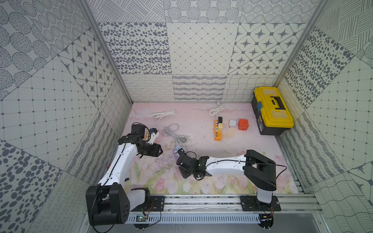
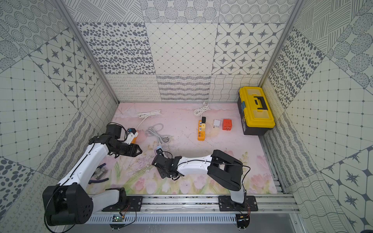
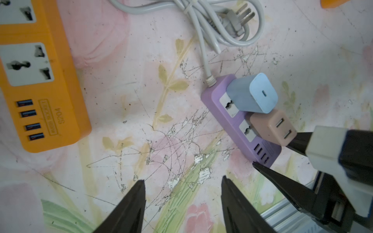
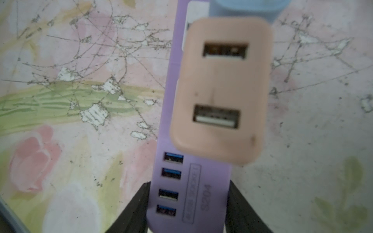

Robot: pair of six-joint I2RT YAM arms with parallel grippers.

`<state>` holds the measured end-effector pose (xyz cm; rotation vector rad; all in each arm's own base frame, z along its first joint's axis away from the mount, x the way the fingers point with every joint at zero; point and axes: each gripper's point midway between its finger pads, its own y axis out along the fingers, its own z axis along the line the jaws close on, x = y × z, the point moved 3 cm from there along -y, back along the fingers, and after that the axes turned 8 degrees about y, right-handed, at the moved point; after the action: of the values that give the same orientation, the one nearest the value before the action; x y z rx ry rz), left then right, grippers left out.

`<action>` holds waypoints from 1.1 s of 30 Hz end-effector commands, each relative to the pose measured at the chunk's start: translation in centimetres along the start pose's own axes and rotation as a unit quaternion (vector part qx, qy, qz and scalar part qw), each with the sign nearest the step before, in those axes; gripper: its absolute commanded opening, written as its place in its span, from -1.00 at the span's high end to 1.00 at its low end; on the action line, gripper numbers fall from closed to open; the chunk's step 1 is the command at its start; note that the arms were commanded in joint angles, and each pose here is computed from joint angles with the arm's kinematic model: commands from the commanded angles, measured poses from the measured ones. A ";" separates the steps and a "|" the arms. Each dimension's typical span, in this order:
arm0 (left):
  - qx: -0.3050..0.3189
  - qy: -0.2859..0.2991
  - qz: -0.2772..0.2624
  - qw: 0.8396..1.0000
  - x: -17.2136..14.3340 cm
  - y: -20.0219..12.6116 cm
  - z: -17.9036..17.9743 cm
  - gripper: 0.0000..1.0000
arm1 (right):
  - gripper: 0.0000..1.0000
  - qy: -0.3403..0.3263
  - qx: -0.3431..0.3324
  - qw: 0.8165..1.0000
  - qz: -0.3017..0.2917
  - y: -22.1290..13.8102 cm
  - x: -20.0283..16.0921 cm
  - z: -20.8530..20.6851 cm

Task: Pull the plug off the socket
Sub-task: Move the socket to the center of the board, then remove the plug from the socket.

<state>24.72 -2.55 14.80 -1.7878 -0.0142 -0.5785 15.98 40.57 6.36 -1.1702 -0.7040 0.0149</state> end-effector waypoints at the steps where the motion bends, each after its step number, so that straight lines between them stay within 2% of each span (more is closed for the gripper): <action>1: -0.063 0.036 0.006 0.997 0.3 0.5 -2.4 -0.24 | -0.20 0.004 0.046 0.999 -0.002 -0.3 -0.2 2.7; 8: -0.092 0.055 0.029 0.994 0.2 2.0 -3.4 -0.17 | -0.46 -0.002 0.079 0.997 -0.026 -2.3 0.7 4.0; 11: -0.100 0.059 0.041 0.992 0.2 2.8 -3.5 -0.07 | -0.48 -0.003 0.081 0.996 -0.030 -3.2 1.1 3.6; 13: -0.109 0.062 0.047 0.991 0.4 3.4 -3.7 0.13 | -0.48 -0.003 0.084 0.996 -0.032 -4.0 1.4 3.3; 16: -0.122 0.070 0.059 0.988 0.6 4.2 -4.1 0.77 | -0.48 0.001 0.093 0.995 -0.045 -5.8 2.3 2.8; 18: -0.130 0.073 0.066 0.987 0.8 4.6 -4.3 1.00 | -0.47 0.014 0.101 0.993 -0.056 -7.0 3.2 1.9; 24: -0.149 0.082 0.069 0.983 1.5 6.1 -4.8 1.00 | -0.43 0.099 0.151 0.981 -0.076 -8.2 5.4 -1.3; 33: -0.185 0.073 0.085 0.976 1.6 7.9 -5.0 1.00 | -0.41 0.089 0.147 0.982 -0.076 -8.2 5.8 -1.5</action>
<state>26.23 -8.77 8.97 -2.0005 0.3485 -0.5585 18.67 36.97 14.66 -0.8753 -0.5866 -0.1174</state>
